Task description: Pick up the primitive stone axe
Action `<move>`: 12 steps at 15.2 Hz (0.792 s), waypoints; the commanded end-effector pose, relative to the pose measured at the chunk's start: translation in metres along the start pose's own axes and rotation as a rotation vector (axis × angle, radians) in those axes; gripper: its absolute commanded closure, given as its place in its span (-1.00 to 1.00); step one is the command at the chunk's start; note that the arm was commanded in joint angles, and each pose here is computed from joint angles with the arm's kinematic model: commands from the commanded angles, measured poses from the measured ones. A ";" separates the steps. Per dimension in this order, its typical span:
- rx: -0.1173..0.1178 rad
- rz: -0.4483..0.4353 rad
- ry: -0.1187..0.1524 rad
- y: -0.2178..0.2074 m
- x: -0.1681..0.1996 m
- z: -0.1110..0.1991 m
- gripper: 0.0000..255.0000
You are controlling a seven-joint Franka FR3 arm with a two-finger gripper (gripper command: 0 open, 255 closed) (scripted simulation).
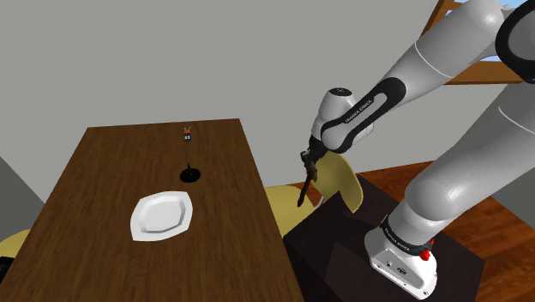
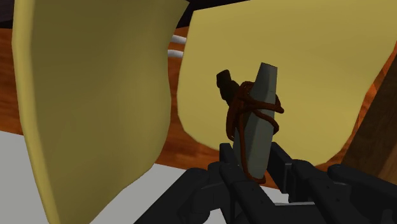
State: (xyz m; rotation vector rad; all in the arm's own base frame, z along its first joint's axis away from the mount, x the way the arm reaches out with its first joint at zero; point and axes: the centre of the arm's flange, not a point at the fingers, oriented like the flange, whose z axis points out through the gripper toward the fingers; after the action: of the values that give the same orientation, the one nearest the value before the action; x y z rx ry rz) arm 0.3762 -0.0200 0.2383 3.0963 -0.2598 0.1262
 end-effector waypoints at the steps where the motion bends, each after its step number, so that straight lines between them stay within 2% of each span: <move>1: 0.000 0.000 -0.001 0.000 0.000 0.000 1.00; 12: 0.000 0.000 -0.001 0.001 0.004 -0.052 1.00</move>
State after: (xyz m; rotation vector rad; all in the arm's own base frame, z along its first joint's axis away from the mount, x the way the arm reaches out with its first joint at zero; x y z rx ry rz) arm 0.3761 -0.0197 0.2843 3.0959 -0.2598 0.1253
